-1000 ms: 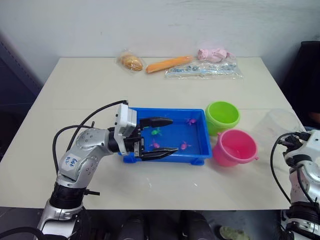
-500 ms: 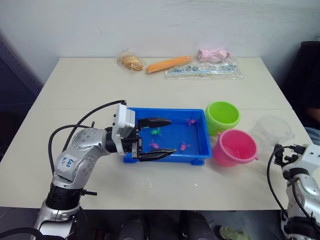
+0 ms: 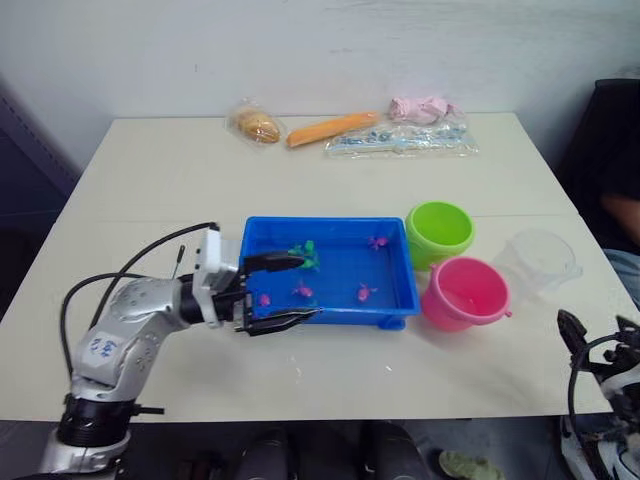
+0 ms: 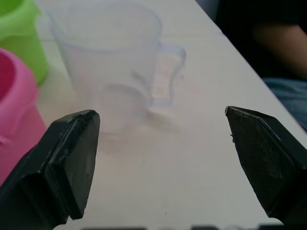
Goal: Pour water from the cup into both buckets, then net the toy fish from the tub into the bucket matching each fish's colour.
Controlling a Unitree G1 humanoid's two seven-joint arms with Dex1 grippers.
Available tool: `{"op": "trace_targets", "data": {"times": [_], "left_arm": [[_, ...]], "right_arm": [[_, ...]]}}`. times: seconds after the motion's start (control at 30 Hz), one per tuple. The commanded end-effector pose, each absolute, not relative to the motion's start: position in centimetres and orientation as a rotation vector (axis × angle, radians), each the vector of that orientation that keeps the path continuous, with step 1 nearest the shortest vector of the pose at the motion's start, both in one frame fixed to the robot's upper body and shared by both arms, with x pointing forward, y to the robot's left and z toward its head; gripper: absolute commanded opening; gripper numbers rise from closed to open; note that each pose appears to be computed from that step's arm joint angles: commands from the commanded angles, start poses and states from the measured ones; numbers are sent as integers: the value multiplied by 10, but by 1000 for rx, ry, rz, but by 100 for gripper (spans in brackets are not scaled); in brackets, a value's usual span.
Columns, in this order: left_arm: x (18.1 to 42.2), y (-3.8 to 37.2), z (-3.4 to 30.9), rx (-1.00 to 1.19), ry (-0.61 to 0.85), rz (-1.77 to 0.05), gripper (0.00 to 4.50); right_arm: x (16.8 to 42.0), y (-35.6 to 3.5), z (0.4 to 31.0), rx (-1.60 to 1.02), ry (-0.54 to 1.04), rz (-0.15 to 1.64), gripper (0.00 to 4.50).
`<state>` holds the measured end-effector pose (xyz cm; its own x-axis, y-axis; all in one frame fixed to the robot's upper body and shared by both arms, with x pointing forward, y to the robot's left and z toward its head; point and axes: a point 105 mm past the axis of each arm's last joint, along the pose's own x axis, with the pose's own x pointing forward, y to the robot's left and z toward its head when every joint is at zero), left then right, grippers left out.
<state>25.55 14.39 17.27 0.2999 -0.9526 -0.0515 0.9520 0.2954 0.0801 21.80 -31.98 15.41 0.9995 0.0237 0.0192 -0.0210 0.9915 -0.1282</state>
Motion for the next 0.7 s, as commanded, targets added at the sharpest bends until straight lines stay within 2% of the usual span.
{"op": "trace_targets", "data": {"times": [0.03,0.13,0.2,0.3,0.4,0.53,0.7], "left_arm": [[257,192,180,127,23,-1118,450],[256,215,181,126,37,-1030,450],[251,237,176,138,72,-953,450],[248,273,170,159,77,-772,450],[242,311,157,164,89,-573,450],[222,354,126,173,163,-359,450],[189,382,100,109,219,-177,450]], "right_arm": [[216,-269,192,-216,-143,297,445],[215,-244,203,-273,-188,440,445],[214,-218,206,-336,-222,615,445],[225,-196,212,-403,-296,728,445],[230,-177,203,-387,-296,857,445],[227,-155,190,-337,-272,1018,445],[226,-148,184,-382,-279,1057,445]]}}
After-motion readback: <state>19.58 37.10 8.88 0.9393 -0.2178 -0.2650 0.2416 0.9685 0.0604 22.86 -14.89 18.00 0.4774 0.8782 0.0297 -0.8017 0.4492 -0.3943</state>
